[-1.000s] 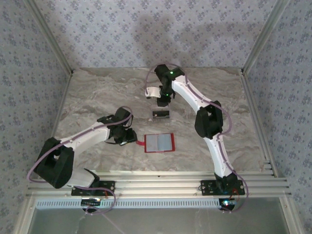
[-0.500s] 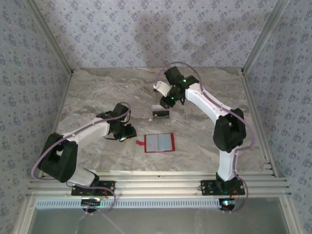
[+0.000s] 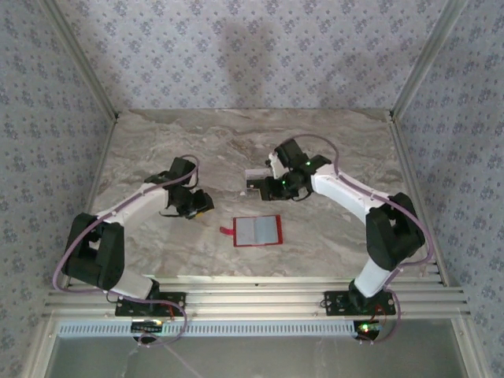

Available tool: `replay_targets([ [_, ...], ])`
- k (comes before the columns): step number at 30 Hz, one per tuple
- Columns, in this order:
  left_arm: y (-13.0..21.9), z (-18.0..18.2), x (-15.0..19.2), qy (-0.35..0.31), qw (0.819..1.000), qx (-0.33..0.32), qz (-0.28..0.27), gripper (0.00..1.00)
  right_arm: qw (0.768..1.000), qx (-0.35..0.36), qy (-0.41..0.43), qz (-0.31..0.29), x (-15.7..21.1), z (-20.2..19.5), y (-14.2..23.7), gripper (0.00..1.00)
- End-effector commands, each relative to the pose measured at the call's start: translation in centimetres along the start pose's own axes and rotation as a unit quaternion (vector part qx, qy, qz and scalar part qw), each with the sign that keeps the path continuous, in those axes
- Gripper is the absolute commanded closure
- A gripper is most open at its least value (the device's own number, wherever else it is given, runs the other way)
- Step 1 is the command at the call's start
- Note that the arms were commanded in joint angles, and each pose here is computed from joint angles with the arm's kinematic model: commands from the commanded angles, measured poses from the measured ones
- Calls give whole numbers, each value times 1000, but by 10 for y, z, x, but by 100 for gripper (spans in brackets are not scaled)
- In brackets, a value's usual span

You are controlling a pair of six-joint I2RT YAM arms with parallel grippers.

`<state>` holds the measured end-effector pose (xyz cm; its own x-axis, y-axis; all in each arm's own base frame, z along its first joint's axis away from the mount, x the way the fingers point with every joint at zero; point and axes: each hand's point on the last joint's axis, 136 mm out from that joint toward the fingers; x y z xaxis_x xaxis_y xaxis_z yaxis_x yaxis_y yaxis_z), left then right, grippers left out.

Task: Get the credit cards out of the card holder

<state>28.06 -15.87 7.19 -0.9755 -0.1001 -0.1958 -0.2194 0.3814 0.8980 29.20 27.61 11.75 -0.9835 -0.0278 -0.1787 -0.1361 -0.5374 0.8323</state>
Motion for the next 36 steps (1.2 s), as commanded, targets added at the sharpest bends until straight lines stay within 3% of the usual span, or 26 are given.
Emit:
replay_targets([
  [1, 6, -8, -8, -14, 1000, 16, -3, 64, 999, -28, -43, 9, 16, 23, -3, 71],
  [4, 7, -7, -8, -16, 1000, 16, -4, 64, 998, -16, -47, 33, 38, 20, -25, 69],
  [13, 8, -2, -3, -13, 1000, 17, -5, 64, 996, -7, -47, 70, 59, 41, -68, 66],
  [20, 7, 0, 0, -10, 1000, 18, -2, 64, 996, -12, -36, 81, 59, 59, -88, 65],
  [36, 7, -1, 2, -9, 1000, 23, -3, 64, 993, 16, -35, 115, 77, 48, -114, 64],
])
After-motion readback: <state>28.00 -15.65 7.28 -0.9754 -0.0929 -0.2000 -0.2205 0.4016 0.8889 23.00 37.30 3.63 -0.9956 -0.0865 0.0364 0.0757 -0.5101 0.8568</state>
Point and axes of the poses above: each hand's point on the last joint's axis, 136 mm out from that joint toward the fingers, its own y axis back along the fingers, its own z axis along the line the jaws close on, x = y × z, and after that the axes turned 11 degrees about -y, right-handed
